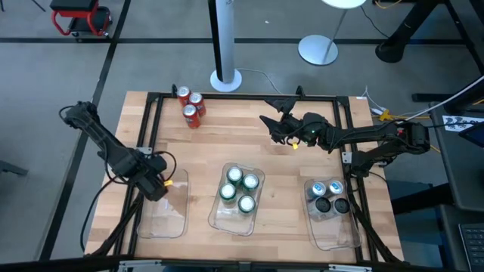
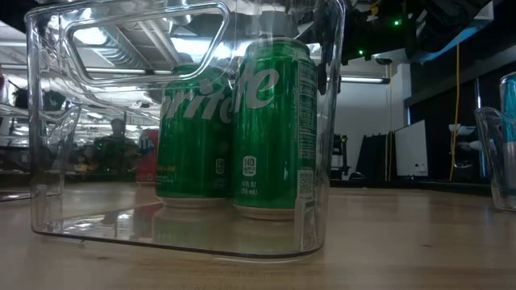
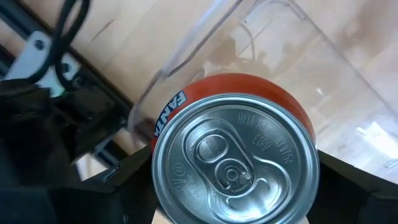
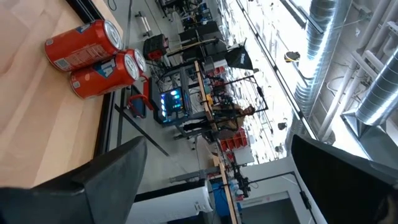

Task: Sort soda cans
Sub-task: Put the orange soda can into the left transparent bin

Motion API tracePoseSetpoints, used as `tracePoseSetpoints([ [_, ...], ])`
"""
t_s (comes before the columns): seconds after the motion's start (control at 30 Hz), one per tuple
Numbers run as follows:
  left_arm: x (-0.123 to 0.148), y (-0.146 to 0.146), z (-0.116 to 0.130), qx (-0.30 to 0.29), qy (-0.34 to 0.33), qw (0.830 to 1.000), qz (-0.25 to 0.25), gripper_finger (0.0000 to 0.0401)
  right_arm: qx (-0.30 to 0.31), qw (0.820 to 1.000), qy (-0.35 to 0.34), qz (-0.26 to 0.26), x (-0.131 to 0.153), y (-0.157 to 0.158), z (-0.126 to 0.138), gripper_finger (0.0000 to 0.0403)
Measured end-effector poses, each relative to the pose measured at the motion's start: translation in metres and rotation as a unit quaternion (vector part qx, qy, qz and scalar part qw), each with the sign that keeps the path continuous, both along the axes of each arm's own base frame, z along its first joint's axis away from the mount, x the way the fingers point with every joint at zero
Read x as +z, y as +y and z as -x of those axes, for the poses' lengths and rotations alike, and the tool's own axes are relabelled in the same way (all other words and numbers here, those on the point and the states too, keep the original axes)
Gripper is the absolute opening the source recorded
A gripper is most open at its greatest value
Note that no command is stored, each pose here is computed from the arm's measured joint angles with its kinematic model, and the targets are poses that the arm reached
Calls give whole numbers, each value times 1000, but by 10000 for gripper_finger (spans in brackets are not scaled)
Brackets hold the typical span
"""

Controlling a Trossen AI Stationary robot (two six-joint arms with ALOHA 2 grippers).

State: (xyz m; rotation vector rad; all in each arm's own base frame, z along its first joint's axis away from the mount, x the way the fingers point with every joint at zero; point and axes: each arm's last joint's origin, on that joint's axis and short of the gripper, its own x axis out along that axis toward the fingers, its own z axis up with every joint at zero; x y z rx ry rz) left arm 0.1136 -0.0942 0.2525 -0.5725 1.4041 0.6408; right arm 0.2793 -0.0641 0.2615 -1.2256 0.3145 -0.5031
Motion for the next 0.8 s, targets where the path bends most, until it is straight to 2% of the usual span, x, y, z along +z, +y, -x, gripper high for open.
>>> tracePoseSetpoints([
  [0.33,-28,-1,0,-5,4,1000,10,294,0,1000,0,-1,0,0,0,399],
  [0.5,-31,0,2,-8,14,1000,11,298,0,1000,0,-1,0,0,0,399],
  [0.8,-33,0,2,-8,23,1000,17,331,0,1000,0,-1,0,0,0,399],
])
